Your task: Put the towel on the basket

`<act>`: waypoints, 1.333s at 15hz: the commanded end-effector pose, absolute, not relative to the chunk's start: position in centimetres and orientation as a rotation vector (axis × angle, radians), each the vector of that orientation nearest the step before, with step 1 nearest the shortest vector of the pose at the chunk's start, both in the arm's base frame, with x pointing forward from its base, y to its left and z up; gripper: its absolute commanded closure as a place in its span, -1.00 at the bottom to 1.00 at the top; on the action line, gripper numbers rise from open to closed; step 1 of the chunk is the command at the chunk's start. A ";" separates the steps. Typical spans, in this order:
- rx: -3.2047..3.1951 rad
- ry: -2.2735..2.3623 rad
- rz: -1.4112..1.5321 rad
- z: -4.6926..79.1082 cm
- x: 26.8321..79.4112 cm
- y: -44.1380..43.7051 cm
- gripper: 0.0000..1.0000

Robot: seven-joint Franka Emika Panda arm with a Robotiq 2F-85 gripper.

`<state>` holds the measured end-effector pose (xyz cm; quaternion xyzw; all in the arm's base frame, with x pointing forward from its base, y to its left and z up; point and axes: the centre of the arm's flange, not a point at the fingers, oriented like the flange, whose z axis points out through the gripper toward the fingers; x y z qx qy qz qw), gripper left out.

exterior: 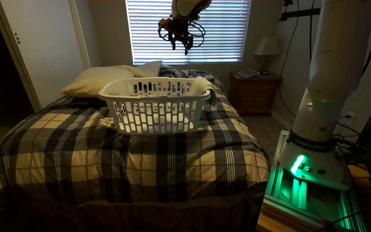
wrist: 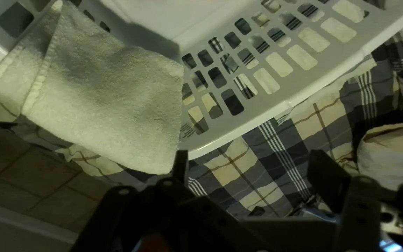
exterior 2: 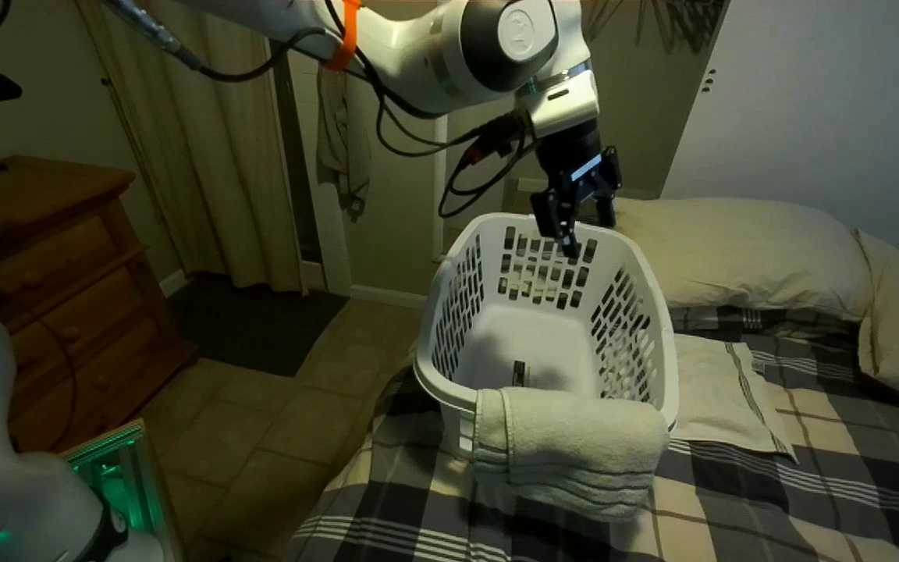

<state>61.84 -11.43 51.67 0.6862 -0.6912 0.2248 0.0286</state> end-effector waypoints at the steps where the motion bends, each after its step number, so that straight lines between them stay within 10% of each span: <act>1: 2.271 -1.896 0.622 54.4 57.1 -11.6 -1.00; 20: 2.594 -1.045 0.549 56.7 45.9 -14.1 -1.00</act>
